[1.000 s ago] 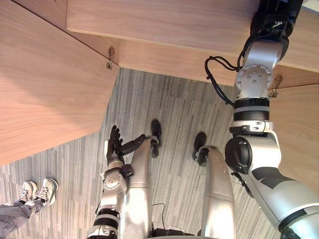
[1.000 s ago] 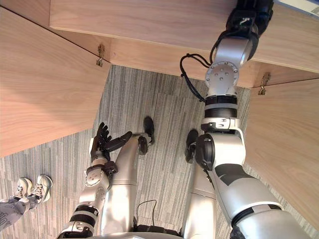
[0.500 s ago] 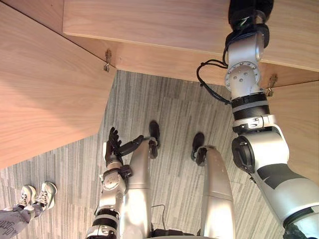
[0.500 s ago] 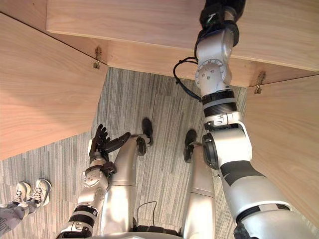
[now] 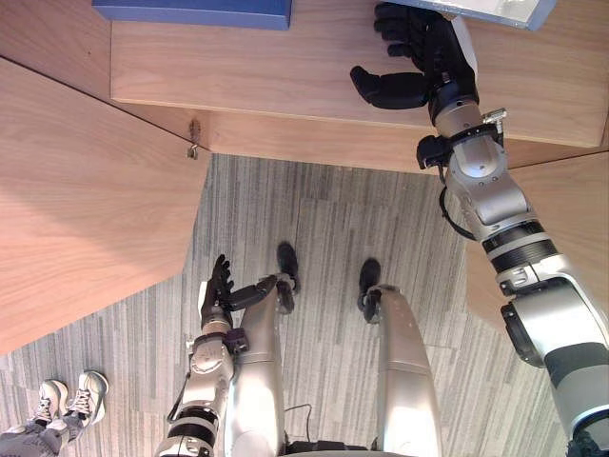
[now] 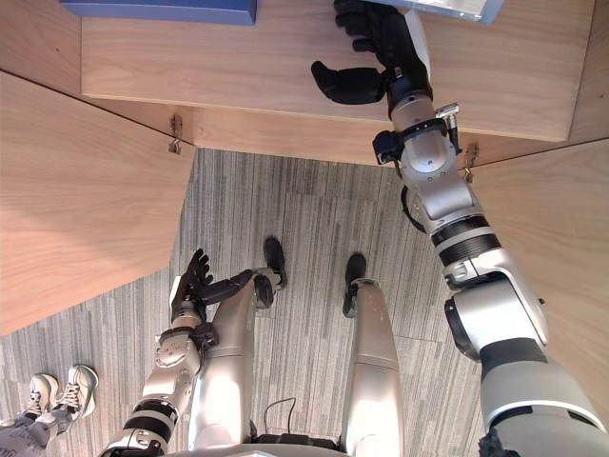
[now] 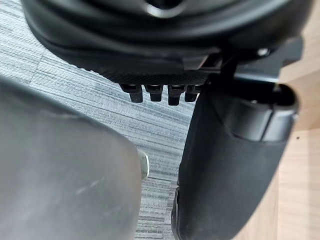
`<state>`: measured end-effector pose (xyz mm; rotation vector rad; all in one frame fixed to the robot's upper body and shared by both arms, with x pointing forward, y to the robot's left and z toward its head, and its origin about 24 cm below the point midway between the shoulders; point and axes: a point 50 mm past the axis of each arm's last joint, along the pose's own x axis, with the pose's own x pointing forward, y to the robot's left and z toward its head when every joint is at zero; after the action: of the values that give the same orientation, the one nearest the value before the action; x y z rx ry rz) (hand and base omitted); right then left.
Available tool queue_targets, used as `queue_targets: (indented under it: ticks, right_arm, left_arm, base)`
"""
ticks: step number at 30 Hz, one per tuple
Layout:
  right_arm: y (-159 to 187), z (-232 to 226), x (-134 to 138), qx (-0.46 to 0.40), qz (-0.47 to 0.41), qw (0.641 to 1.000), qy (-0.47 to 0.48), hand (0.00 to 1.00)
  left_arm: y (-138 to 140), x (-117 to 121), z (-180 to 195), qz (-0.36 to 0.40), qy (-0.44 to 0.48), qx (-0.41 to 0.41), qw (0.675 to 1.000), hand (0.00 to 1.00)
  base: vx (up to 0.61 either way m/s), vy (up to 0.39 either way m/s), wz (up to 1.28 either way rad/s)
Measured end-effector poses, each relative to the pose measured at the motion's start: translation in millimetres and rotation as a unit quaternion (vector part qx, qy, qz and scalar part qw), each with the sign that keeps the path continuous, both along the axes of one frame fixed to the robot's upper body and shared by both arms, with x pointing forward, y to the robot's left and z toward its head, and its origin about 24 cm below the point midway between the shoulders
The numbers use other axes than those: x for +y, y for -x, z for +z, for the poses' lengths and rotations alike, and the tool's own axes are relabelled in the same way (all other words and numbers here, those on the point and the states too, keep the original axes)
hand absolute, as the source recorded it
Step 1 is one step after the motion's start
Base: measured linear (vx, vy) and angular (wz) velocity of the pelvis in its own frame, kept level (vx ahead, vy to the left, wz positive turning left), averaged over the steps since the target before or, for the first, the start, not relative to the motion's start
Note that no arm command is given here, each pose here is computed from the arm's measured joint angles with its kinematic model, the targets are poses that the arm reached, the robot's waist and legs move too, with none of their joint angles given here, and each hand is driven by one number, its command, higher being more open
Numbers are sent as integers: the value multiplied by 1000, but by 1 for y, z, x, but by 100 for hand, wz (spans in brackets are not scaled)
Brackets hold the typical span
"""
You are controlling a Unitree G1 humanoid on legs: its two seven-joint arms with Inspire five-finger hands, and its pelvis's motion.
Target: Walk over to the cabinet, pick up the folder, carry it to the office cabinet, place the folder inside the office cabinet, then close the office cabinet door
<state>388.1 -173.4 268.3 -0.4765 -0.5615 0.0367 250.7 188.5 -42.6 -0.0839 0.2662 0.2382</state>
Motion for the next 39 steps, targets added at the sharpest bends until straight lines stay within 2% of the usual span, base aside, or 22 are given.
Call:
queue_targets:
  ticks: [10, 15, 19, 23, 27, 31, 39]
  right_arm:
    - [1, -27, -8, 66, 21, 994, 85, 0]
    - [3, -32, -4, 82, 52, 992, 86, 0]
    - [2, -37, 6, 83, 60, 993, 64, 0]
    - [-5, -36, 30, 46, 11, 996, 70, 0]
    - [-16, -19, 40, 34, -34, 998, 38, 0]
    - [-21, 0, 33, 25, -80, 996, -23, 0]
    - [-18, 7, 31, 21, -69, 993, -96, 0]
  left_arm:
    - [0, -3, -1, -28, 1, 1, 1000, 100]
    - [-1, -5, 0, -40, 3, -2, 999, 100]
    - [0, -5, -1, -39, 3, 0, 999, 100]
    - [-3, -4, -1, -29, 0, 4, 1000, 100]
    - [-7, -7, 1, -18, 6, -2, 1000, 100]
    - [-10, -13, 4, 3, 22, -10, 1000, 100]
    - [-13, -21, 8, 14, 39, -23, 999, 100]
  base:
    - [2, -8, -2]
    - [-4, -7, -1]
    - [-20, -30, -9]
    - [-16, -19, -12]
    - [-5, -5, -2]
    - [-2, -12, 8]
    - [-2, -6, 2]
